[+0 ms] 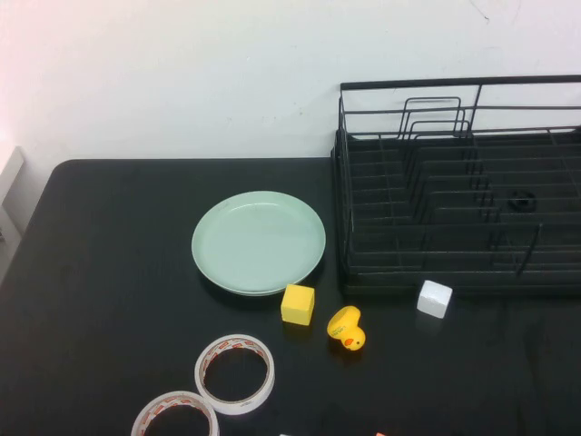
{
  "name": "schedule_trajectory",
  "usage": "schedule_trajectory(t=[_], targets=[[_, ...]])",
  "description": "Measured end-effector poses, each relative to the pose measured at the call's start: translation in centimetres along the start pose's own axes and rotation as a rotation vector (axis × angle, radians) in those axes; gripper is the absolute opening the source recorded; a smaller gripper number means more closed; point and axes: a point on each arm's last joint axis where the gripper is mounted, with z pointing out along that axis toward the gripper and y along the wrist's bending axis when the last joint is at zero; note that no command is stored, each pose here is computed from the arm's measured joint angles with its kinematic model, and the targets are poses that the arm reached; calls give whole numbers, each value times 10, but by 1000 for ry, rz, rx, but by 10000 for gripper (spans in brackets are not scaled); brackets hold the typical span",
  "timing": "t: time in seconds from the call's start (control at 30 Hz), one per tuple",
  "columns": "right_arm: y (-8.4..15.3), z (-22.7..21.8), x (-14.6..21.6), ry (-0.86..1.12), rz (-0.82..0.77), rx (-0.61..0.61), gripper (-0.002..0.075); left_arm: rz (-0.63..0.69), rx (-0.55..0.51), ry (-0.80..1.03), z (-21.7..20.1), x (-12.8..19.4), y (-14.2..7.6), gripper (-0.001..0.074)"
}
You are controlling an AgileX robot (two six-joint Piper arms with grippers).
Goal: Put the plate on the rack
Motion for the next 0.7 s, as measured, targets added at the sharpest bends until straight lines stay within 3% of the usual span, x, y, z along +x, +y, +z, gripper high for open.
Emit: schedule_trajectory(t=[0.7], targets=[[0,0,0,0,-7,3,-2,0,0,0,0,0,0,-3]])
